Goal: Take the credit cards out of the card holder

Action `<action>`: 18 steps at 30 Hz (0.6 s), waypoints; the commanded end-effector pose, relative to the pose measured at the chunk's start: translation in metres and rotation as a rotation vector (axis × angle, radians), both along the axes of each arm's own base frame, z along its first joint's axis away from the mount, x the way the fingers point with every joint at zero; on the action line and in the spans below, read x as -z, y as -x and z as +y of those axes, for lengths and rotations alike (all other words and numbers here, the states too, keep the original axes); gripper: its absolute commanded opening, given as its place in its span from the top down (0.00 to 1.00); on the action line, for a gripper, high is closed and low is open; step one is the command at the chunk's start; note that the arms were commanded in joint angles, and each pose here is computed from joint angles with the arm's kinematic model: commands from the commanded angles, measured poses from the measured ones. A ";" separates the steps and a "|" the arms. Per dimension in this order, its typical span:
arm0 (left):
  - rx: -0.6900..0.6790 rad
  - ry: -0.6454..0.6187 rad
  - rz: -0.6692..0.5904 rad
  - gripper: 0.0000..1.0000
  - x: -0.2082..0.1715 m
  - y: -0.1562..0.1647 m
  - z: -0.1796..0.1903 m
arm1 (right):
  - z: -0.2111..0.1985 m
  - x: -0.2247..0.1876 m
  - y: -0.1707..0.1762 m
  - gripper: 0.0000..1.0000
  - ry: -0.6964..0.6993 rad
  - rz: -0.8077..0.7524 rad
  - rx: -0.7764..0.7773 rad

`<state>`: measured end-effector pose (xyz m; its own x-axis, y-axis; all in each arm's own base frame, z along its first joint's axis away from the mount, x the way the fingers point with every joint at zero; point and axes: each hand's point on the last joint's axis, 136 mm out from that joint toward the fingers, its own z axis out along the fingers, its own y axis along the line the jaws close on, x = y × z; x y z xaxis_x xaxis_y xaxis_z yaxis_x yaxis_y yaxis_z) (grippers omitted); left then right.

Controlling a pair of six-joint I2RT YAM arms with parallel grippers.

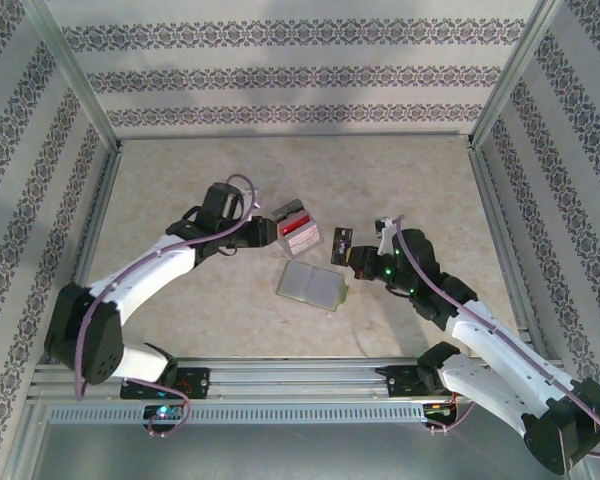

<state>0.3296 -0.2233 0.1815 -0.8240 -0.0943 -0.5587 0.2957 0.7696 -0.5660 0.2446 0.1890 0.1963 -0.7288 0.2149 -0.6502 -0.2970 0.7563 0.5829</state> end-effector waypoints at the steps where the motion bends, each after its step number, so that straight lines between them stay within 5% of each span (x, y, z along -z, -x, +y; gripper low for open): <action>1: 0.018 -0.032 -0.098 0.69 -0.024 0.010 0.021 | 0.002 -0.021 0.001 1.00 0.181 -0.131 -0.156; 8: 0.061 -0.066 -0.407 0.55 -0.088 0.038 0.046 | 0.017 -0.062 -0.008 1.00 0.384 -0.331 -0.392; 18: 0.347 -0.089 -0.742 0.49 -0.130 0.101 0.038 | 0.043 -0.066 0.011 1.00 0.639 -0.454 -0.789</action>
